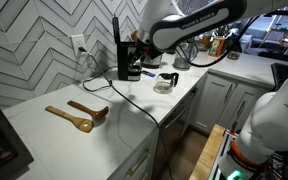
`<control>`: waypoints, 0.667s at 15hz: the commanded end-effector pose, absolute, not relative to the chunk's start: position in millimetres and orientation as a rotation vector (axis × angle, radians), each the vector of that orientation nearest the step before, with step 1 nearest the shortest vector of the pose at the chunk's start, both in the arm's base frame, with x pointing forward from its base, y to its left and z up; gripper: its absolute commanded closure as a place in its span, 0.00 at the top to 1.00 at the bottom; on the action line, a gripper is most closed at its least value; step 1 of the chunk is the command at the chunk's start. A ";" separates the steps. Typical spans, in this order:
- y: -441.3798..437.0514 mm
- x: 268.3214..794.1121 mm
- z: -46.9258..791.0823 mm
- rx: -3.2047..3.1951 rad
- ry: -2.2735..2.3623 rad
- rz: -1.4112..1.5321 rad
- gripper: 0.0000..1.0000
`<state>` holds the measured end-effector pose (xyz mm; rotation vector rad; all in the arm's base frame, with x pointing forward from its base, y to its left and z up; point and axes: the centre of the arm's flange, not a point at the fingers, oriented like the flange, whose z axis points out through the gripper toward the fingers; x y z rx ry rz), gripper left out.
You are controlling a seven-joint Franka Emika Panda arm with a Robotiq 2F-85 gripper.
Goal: Close the opened top lid of the coffee maker, remove the plate that is in the coffee maker rack and put it on top of the coffee maker
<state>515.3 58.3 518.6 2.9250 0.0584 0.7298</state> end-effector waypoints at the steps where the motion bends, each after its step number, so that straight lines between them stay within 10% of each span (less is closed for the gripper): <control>1: 51.9 544.8 527.7 2.820 0.159 0.730 1.00; 10: 57.3 631.3 547.0 2.626 0.338 0.794 1.00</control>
